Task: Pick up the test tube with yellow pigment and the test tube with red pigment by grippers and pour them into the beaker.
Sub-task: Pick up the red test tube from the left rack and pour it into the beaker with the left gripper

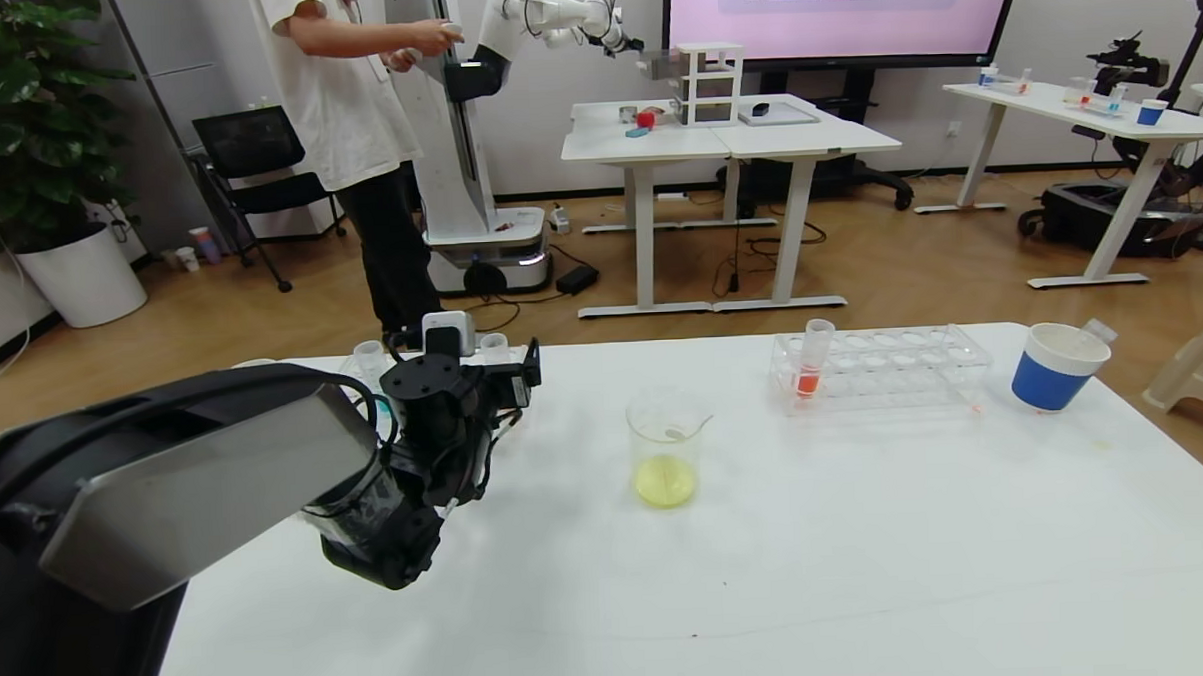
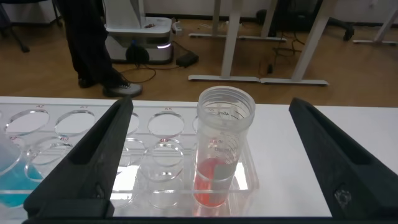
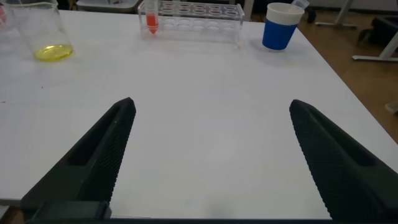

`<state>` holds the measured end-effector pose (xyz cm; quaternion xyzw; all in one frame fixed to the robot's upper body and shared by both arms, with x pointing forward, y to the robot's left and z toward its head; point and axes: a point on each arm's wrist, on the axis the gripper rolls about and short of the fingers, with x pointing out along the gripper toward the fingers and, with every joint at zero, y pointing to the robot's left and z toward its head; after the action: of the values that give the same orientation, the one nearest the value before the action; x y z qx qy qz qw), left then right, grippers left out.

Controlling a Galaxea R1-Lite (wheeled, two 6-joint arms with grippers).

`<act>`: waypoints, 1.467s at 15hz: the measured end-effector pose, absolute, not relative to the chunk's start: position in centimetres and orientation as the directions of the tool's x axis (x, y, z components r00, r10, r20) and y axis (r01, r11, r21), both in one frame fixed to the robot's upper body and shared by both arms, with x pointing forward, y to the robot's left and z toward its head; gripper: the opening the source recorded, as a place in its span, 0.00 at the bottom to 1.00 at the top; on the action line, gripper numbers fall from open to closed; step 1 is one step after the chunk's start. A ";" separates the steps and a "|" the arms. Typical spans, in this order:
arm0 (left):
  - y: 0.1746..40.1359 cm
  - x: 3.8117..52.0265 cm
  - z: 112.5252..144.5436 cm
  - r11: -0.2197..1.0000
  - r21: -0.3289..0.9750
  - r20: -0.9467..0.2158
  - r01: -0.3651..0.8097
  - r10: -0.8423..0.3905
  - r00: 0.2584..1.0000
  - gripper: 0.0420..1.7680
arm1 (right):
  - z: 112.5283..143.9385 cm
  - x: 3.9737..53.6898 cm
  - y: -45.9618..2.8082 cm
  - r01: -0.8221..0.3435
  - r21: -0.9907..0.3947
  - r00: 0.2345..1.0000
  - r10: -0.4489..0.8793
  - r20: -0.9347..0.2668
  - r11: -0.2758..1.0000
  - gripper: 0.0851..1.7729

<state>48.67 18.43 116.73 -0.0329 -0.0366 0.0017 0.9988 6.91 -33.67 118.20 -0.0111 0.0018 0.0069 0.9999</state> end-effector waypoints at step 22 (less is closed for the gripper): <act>18.2 49.2 121.9 1.000 -0.020 0.040 0.021 -0.020 0.999 0.26 | 118.2 6.9 -33.7 -0.014 -0.022 1.000 0.014 -0.004 1.000 0.97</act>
<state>49.24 18.19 121.94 -0.0104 -0.0201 -0.0102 0.9997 6.91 -33.67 118.20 -0.0110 0.0018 0.0071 0.9999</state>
